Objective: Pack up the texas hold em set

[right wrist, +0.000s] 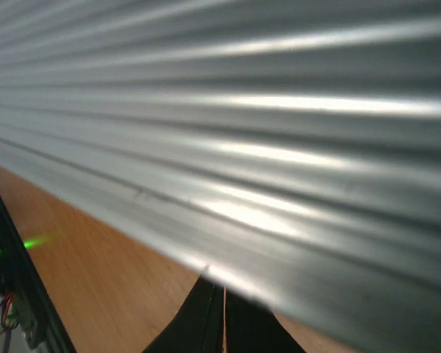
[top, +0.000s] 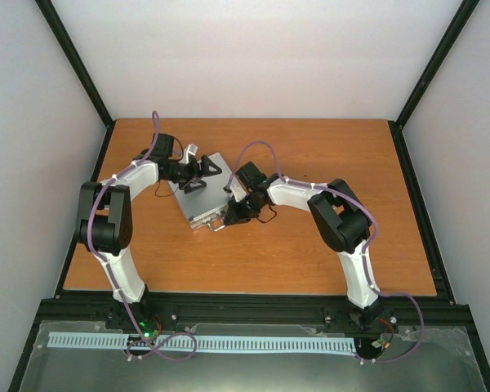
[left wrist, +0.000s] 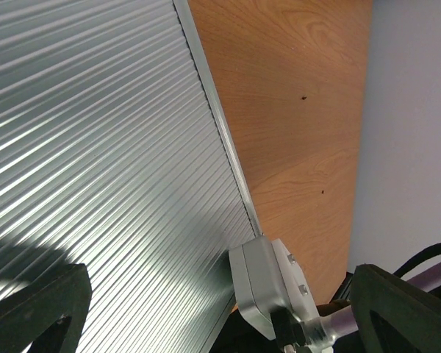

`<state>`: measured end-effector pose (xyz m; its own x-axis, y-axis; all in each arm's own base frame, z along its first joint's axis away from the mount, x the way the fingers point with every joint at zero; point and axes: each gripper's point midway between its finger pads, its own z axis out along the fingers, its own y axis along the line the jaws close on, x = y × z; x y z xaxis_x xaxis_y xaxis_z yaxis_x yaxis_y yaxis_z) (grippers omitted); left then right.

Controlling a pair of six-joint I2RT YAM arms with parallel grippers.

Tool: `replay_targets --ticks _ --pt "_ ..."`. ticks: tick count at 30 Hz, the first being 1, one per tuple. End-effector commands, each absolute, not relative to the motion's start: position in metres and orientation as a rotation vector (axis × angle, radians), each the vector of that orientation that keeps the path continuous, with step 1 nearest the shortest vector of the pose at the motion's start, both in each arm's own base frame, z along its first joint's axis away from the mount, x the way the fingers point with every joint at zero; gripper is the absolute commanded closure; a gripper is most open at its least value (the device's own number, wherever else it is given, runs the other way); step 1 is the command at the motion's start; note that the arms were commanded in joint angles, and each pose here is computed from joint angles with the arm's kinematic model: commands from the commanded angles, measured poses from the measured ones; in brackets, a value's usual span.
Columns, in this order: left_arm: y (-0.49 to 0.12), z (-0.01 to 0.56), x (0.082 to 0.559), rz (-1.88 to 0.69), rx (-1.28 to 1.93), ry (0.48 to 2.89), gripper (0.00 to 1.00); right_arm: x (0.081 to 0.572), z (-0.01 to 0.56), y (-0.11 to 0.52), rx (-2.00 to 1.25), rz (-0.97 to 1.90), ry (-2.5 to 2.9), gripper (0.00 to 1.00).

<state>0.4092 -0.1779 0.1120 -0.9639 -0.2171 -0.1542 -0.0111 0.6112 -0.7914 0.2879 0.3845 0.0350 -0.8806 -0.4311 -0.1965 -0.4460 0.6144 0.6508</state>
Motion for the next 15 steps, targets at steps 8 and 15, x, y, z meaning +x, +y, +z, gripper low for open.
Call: replay_targets --ticks 8,15 --pt "-0.173 0.075 0.399 -1.225 -0.256 2.725 0.00 0.307 0.037 0.394 -0.631 1.112 2.726 0.97" --pt "-0.173 0.075 0.399 -1.225 -0.257 2.725 0.00 0.290 0.047 0.388 -0.670 1.125 2.734 0.97"
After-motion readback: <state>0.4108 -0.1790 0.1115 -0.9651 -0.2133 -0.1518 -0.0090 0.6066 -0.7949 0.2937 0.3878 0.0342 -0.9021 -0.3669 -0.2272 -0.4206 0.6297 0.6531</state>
